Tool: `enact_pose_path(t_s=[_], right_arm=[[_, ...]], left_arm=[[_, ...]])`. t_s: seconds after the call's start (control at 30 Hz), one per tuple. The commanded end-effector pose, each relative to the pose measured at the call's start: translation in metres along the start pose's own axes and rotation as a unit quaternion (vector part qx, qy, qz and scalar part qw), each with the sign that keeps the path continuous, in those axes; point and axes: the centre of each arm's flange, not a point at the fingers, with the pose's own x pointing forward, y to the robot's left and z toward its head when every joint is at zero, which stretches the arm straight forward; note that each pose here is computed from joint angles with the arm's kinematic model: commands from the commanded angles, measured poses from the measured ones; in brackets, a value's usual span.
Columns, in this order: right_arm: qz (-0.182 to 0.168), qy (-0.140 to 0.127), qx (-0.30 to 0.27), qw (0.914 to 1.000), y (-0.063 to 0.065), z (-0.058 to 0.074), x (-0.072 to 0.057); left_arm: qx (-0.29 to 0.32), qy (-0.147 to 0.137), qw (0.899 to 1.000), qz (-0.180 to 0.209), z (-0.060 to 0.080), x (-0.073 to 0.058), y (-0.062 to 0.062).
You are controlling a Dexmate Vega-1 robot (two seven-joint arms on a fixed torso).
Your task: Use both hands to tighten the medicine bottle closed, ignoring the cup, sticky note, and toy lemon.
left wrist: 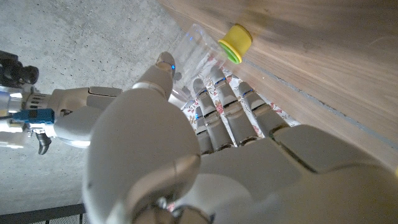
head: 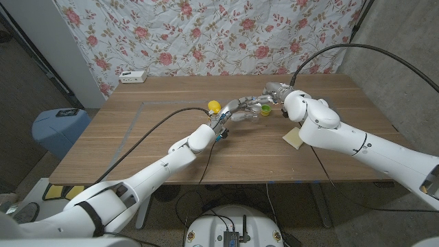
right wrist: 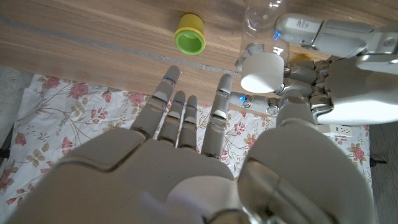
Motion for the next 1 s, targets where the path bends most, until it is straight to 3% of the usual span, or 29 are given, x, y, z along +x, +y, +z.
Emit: enact_pose_path(t_s=[0.03,0.57,1.0], right_arm=[[0.033,-0.013,0.001,0.9994,-0.0062,0.0014,-0.0025],[0.065,-0.024,-0.006,0.9975,-0.0118,0.0069,-0.0035],[0.058,-0.025,-0.011,0.9979,-0.0081,0.0081,-0.0005]], left_arm=[[0.001,-0.001,1.0,-0.002,-0.0005,0.0014,0.003],[-0.003,0.005,1.0,0.0,-0.0033,-0.0009,0.003],[-0.003,0.007,1.0,0.0,-0.0037,-0.0009,0.0032]])
